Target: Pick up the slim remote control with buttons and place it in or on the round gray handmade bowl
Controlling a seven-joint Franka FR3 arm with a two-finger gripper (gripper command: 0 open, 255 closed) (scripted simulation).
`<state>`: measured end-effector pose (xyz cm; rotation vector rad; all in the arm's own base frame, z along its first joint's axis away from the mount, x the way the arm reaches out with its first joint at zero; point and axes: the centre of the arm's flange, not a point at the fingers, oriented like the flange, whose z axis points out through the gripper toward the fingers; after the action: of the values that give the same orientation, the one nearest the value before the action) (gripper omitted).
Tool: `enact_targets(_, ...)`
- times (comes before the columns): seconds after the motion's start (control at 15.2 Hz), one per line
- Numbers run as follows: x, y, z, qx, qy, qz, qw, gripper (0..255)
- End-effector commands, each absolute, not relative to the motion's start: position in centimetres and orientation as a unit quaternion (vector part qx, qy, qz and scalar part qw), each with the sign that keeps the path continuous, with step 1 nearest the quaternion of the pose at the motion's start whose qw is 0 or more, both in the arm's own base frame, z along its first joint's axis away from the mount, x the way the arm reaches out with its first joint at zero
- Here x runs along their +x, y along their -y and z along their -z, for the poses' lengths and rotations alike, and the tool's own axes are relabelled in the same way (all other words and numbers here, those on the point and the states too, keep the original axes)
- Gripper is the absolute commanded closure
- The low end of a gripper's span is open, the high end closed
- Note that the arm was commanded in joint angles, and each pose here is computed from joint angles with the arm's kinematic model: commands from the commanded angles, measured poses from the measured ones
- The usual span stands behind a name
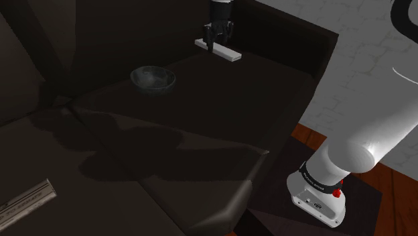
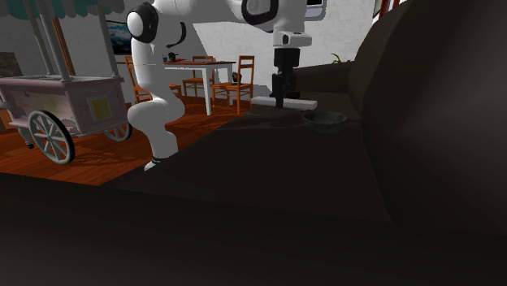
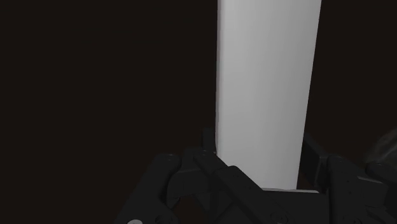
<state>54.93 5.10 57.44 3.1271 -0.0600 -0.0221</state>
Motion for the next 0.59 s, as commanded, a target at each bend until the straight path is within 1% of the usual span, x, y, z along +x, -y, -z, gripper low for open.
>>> enact_targets(0.0,56.0,-7.5,-57.1,1.0,0.02,0.007,0.007,255)
enact_targets(0.53,60.0,-17.2,-57.0,1.0,0.02,0.007,0.007,255)
